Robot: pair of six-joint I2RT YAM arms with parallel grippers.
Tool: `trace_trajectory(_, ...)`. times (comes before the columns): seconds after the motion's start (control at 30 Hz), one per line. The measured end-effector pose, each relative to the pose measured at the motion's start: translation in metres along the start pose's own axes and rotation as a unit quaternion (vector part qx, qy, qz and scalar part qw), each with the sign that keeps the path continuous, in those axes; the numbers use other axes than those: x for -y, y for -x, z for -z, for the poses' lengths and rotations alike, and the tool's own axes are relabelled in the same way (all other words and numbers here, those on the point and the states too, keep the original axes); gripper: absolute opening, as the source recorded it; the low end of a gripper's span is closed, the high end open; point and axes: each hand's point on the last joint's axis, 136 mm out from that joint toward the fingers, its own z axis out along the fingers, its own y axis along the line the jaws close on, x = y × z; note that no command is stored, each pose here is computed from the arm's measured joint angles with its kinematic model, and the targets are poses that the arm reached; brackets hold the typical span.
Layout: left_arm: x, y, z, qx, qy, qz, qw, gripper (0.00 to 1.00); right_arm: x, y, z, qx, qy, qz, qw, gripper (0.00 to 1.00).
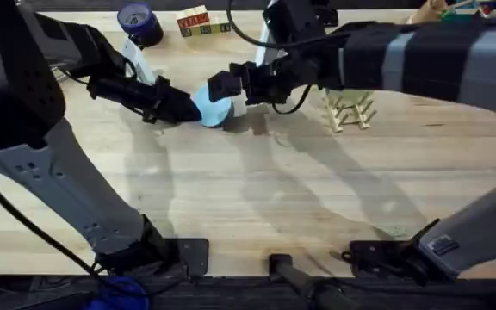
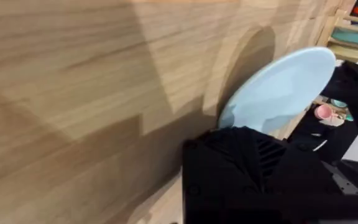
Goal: Pick up the plates from the table one by one and place each into a slot on the dish rack.
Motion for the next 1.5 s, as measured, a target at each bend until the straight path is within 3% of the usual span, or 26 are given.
trace_trajectory(0.5,0.0,0.0,0.0,0.0,0.0,0.0,1.0,0.042,0.004,0.008,-0.03,0.018,0.016,-0.048,0.999,0.994)
trace_trajectory(0.8,0.0,0.0,0.0,0.0,0.0,-0.001,1.0,0.042,-0.005,-0.002,-0.046,0.011,0.021,-0.05,0.998,0.984)
trace_trajectory(1.13,0.0,0.0,0.0,0.0,0.0,0.0,1.0,0.043,0.004,0.0,-0.049,0.02,0.003,-0.079,0.997,0.684)
trace_trajectory(1.33,0.0,0.0,0.0,0.0,0.0,0.0,1.0,0.043,0.007,0.0,-0.051,0.022,-0.003,-0.082,0.996,0.429)
trace_trajectory(1.5,0.0,0.0,0.0,0.0,0.0,0.0,1.0,0.043,0.007,0.0,-0.051,0.023,-0.004,-0.084,0.996,0.38)
